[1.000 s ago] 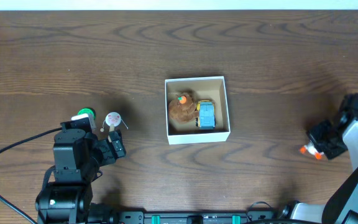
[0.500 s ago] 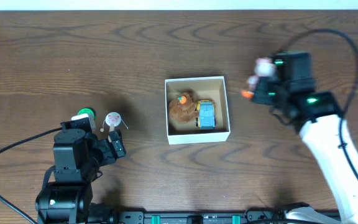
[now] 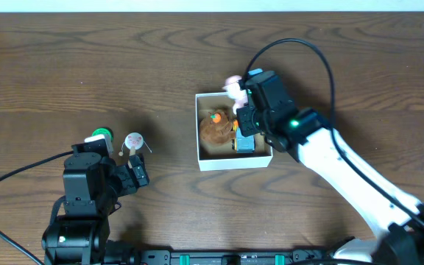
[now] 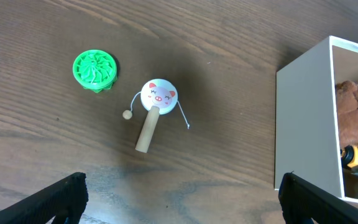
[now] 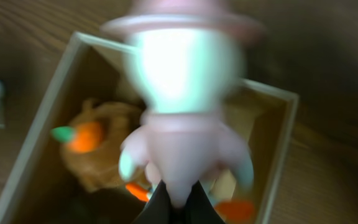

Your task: Pack container

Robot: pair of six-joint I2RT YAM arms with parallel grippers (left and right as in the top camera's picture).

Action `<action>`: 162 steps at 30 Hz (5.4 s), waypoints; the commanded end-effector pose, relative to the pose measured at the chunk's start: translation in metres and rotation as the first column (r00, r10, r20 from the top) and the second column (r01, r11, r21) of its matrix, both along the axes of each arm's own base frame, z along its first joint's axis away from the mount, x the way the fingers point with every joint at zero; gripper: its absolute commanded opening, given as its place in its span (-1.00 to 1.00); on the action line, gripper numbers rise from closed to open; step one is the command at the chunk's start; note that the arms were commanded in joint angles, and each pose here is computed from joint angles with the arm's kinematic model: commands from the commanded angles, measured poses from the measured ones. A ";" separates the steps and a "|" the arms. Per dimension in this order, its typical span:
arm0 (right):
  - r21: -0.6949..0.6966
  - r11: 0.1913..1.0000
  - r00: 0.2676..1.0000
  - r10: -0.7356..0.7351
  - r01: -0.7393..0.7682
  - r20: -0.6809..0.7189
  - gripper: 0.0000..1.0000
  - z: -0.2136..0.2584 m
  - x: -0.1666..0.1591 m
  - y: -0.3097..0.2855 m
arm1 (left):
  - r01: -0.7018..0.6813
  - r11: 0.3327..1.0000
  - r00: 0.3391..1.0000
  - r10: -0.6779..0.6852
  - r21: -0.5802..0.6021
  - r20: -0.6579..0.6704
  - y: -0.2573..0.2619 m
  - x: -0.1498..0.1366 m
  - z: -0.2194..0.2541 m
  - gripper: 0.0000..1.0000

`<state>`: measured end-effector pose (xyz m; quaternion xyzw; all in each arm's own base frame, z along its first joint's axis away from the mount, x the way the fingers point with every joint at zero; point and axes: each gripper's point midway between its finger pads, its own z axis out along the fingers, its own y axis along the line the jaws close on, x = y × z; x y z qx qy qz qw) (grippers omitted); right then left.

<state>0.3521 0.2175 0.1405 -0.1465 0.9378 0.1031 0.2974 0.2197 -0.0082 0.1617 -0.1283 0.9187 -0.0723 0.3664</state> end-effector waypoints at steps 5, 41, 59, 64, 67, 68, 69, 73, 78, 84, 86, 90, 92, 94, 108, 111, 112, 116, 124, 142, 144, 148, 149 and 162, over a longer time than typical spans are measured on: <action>-0.015 1.000 0.999 -0.010 0.010 0.042 -0.67 -0.003 0.019 0.001 | -0.004 1.000 1.000 0.004 -0.014 0.014 -0.001 0.002 0.007 0.96; -0.063 0.998 0.990 -0.009 0.018 0.141 -0.97 -0.002 0.042 0.000 | -0.004 1.000 1.000 0.005 -0.014 0.014 -0.001 0.002 0.007 0.96; -0.101 0.995 1.000 0.024 -0.024 0.007 -0.97 -0.058 0.036 0.007 | -0.005 1.000 1.000 0.005 -0.013 0.000 -0.001 -0.001 0.005 0.96; -0.046 0.999 0.995 0.022 -0.017 0.100 -0.97 -0.015 0.039 0.009 | -0.005 1.000 1.000 0.005 -0.014 0.001 -0.001 -0.001 0.005 0.96; -0.014 1.000 0.985 0.026 -0.024 0.168 -0.97 0.017 0.038 0.008 | -0.005 1.000 1.000 0.005 -0.014 0.001 -0.001 -0.001 0.005 0.96; -0.004 1.000 0.982 0.025 -0.025 0.187 -0.97 0.026 0.037 0.007 | -0.004 1.000 1.000 0.004 -0.013 0.001 -0.001 -0.001 0.005 0.96; 0.002 1.000 0.979 0.026 -0.027 0.200 -0.98 0.033 0.036 0.007 | -0.005 1.000 1.000 0.005 -0.014 0.001 -0.001 -0.001 0.005 0.96; 0.022 0.998 0.978 0.047 -0.052 0.202 -0.97 0.044 0.027 0.008 | -0.004 1.000 1.000 0.004 -0.013 0.001 -0.001 -0.001 0.005 0.96; 0.018 0.968 0.963 0.247 -0.251 0.107 -0.98 0.028 -0.005 0.030 | -0.004 1.000 1.000 0.004 -0.013 0.001 -0.001 -0.001 0.005 0.96; -0.035 0.924 0.924 0.382 -0.381 0.027 -0.97 0.013 -0.036 0.039 | -0.005 1.000 1.000 0.005 -0.014 0.001 -0.001 -0.001 0.005 0.96; -0.043 0.894 0.894 0.448 -0.447 0.013 -0.97 0.010 -0.046 0.045 | -0.005 1.000 1.000 0.005 -0.014 0.001 -0.001 -0.001 0.005 0.96; -0.044 0.854 0.855 0.519 -0.519 -0.005 -0.97 0.005 -0.058 0.054 | -0.005 1.000 1.000 0.005 -0.014 0.001 -0.001 -0.001 0.005 0.96; -0.048 0.850 0.851 0.525 -0.525 -0.008 -0.97 0.000 -0.056 0.056 | -0.005 1.000 1.000 0.005 -0.014 0.001 -0.001 -0.001 0.005 0.96; -0.048 0.850 0.851 0.525 -0.525 -0.011 -0.98 -0.006 -0.052 0.059 | -0.005 1.000 1.000 0.005 -0.014 0.001 -0.001 -0.001 0.005 0.96; -0.188 0.956 0.974 0.223 -0.224 -0.027 -0.97 -0.069 0.005 0.037 | -0.005 1.000 1.000 0.005 -0.013 0.000 -0.001 -0.001 0.005 0.96; -0.198 0.974 0.991 0.125 -0.114 0.044 -0.98 -0.061 0.021 0.030 | -0.005 1.000 1.000 0.005 -0.013 0.000 -0.001 -0.001 0.005 0.96; -0.197 0.976 0.993 0.103 -0.090 0.057 -0.97 -0.059 0.024 0.029 | -0.005 1.000 1.000 0.005 -0.013 0.000 -0.001 -0.001 0.005 0.96; -0.186 0.982 0.998 0.034 -0.023 0.059 -0.98 -0.059 0.026 0.024 | -0.005 1.000 1.000 0.005 -0.013 0.000 -0.001 -0.001 0.005 0.96; -0.135 0.983 0.992 0.128 -0.125 0.014 -0.97 -0.062 0.014 0.042 | -0.005 1.000 1.000 0.005 -0.013 0.000 -0.001 -0.001 0.005 0.96; -0.035 0.966 0.954 0.257 -0.255 0.156 -0.97 0.001 0.006 0.072 | -0.005 1.000 1.000 0.005 -0.013 -0.002 -0.001 -0.001 0.005 0.96; -0.036 0.964 0.951 0.266 -0.264 0.155 -0.97 0.001 0.003 0.075 | -0.005 1.000 1.000 0.005 -0.013 -0.007 -0.001 -0.001 0.004 0.96; -0.032 0.931 0.919 0.363 -0.363 0.153 -0.97 0.001 -0.009 0.089 | -0.005 1.000 1.000 0.005 -0.013 -0.023 -0.001 0.000 0.000 0.96; -0.028 0.929 0.918 0.368 -0.368 0.151 -0.97 0.001 -0.010 0.091 | -0.005 1.000 1.000 0.005 -0.013 -0.027 -0.001 0.000 -0.001 0.96; -0.073 0.951 0.948 0.306 -0.300 0.091 -0.98 -0.049 0.019 0.075 | -0.005 1.000 0.998 0.004 -0.013 -0.068 -0.001 0.002 -0.009 0.96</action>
